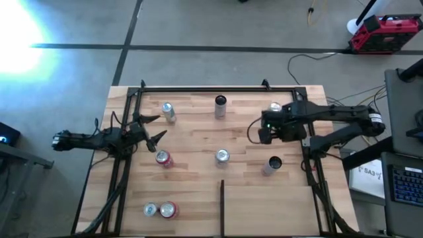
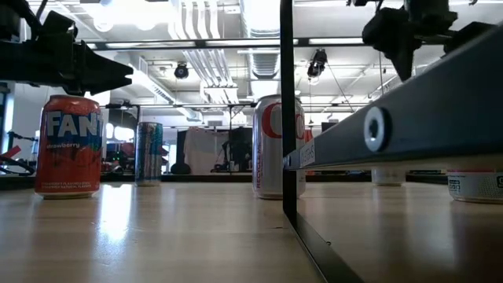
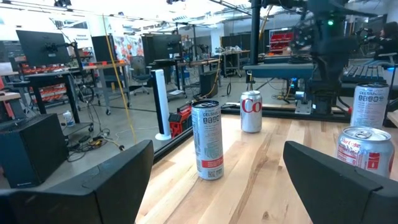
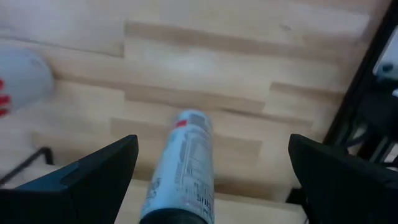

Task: Place canned beverage on shelf
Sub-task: Put the bottom right white soda can on the shelf, then put the top white/red soda can on the the shelf

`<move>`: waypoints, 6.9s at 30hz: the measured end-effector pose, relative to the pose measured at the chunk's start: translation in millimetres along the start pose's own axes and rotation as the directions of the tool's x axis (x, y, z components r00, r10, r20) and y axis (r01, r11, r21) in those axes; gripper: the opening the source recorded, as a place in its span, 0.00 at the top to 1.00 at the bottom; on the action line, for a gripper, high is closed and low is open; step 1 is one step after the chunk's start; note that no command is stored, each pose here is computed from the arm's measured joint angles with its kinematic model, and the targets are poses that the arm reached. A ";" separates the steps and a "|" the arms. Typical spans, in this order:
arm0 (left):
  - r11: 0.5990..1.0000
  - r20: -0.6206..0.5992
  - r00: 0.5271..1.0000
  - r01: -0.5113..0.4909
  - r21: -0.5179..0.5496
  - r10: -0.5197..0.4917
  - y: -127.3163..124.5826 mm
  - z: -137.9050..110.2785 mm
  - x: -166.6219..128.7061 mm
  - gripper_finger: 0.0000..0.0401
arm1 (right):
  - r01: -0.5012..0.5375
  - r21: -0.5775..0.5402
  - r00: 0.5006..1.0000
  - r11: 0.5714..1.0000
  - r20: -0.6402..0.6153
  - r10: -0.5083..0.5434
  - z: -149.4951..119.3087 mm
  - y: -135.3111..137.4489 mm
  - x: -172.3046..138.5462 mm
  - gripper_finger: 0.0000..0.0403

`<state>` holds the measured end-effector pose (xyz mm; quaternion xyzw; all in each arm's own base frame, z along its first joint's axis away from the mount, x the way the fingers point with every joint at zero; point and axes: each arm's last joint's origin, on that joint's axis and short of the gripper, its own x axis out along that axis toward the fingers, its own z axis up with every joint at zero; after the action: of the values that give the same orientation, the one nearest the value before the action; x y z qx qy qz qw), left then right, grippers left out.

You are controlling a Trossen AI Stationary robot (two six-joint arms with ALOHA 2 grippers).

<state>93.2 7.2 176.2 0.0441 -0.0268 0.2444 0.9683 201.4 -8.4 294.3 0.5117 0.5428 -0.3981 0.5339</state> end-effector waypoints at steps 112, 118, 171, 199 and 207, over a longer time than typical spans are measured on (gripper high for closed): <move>1.000 0.001 1.000 0.000 0.000 0.000 0.0 0.1 0.0 0.14 | 0.054 0.313 0.997 0.948 -0.061 -0.037 -254.5 -34.1 2.4 0.41; 1.000 0.000 1.000 0.000 0.000 0.000 0.0 0.0 0.0 0.14 | 0.098 0.245 0.994 0.965 -0.076 -0.082 -261.4 -49.1 -0.2 0.41; 1.000 0.000 1.000 0.000 0.000 0.000 0.0 0.0 0.0 0.14 | 0.123 0.035 0.992 0.992 -0.038 -0.122 -303.6 -48.3 1.9 0.30; 1.000 0.000 1.000 0.000 0.000 0.000 0.0 0.0 0.0 0.14 | -0.135 -0.090 0.991 0.987 0.003 0.135 -261.3 -58.3 -70.3 0.33; 1.000 -0.001 1.000 0.000 0.001 0.000 0.0 -0.1 0.0 0.14 | -0.148 -0.229 0.964 0.962 0.183 0.192 -218.0 -51.2 -47.6 0.35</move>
<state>93.2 7.2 176.2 0.0443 -0.0263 0.2444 0.9683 109.1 190.6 360.1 0.4528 0.4789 -0.3402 0.6708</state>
